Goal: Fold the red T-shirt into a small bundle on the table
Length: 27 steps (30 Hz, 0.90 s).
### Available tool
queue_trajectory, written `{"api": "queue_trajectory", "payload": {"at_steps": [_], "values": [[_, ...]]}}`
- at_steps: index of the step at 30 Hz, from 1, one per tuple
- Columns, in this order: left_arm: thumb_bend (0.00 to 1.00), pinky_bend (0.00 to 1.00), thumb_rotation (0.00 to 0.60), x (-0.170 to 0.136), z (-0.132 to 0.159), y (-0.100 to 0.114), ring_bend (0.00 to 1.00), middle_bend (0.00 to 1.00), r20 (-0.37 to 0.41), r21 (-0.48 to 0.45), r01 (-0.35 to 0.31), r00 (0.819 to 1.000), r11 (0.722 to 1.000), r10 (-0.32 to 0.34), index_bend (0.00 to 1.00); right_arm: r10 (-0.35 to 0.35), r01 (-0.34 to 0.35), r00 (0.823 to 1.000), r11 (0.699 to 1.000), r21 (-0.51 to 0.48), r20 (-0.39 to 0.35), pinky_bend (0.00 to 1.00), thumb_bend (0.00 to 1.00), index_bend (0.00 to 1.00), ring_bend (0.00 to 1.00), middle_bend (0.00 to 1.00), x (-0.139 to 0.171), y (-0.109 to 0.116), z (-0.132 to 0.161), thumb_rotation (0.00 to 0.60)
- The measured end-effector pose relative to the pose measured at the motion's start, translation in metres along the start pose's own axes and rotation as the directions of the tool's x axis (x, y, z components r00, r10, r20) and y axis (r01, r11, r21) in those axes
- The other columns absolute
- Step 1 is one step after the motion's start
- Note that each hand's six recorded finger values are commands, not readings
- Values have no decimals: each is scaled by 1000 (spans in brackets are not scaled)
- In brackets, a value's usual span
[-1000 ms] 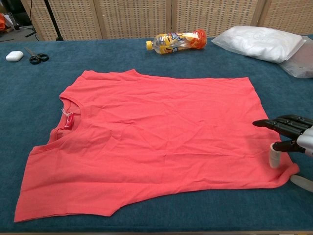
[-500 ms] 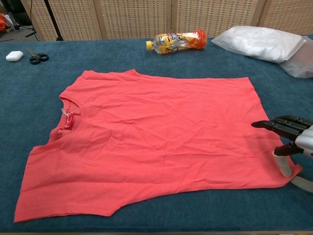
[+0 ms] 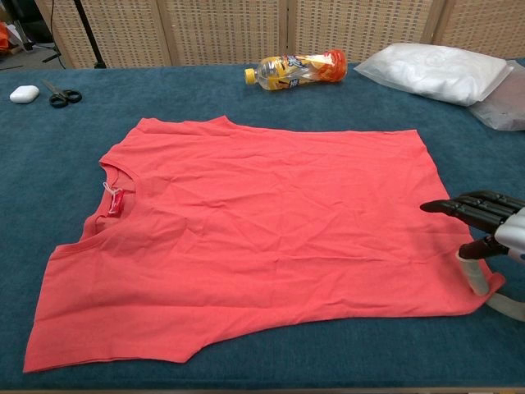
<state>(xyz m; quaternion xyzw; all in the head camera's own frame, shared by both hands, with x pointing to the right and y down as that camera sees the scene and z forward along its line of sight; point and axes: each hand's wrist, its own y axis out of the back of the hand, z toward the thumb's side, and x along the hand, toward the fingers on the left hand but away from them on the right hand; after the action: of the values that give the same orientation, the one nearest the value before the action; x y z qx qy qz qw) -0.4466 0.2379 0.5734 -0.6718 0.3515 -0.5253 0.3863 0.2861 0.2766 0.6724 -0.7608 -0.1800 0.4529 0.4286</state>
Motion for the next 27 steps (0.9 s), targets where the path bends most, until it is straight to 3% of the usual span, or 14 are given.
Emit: {"api": "queue_trajectory", "payload": {"at_steps": [2, 5, 12, 15, 18, 27], "values": [[0, 0, 600, -5, 7, -6, 0, 0, 77, -4, 12, 997, 1000, -12, 283, -2, 2, 1000, 1000, -1, 2, 0, 416, 600, 0, 41, 0, 1, 0, 600], [0, 0, 600, -15, 20, -19, 0, 0, 215, -15, 43, 976, 999, -39, 364, -5, 5, 1000, 1000, -1, 3, 0, 419, 600, 0, 41, -1, 2, -1, 600], [0, 0, 600, -33, 59, -55, 0, 0, 475, -45, 100, 877, 994, -67, 438, -6, 6, 1000, 1000, -4, 6, 0, 440, 600, 0, 41, -1, 2, -2, 600], [3, 0, 600, -33, 72, -67, 0, 0, 527, -39, 108, 847, 993, -71, 442, -7, 7, 1000, 1000, -4, 6, 0, 440, 600, 0, 41, -1, 3, -2, 600], [4, 0, 600, -29, 81, -75, 0, 0, 551, -35, 109, 831, 993, -72, 449, -9, 9, 1000, 1000, -4, 10, 0, 440, 600, 0, 41, -1, 3, -3, 600], [11, 0, 600, -24, 90, -93, 0, 0, 574, -8, 127, 813, 992, -100, 454, -3, 2, 1000, 1000, 3, 20, 0, 452, 600, 0, 41, -2, 1, -4, 600]]}}
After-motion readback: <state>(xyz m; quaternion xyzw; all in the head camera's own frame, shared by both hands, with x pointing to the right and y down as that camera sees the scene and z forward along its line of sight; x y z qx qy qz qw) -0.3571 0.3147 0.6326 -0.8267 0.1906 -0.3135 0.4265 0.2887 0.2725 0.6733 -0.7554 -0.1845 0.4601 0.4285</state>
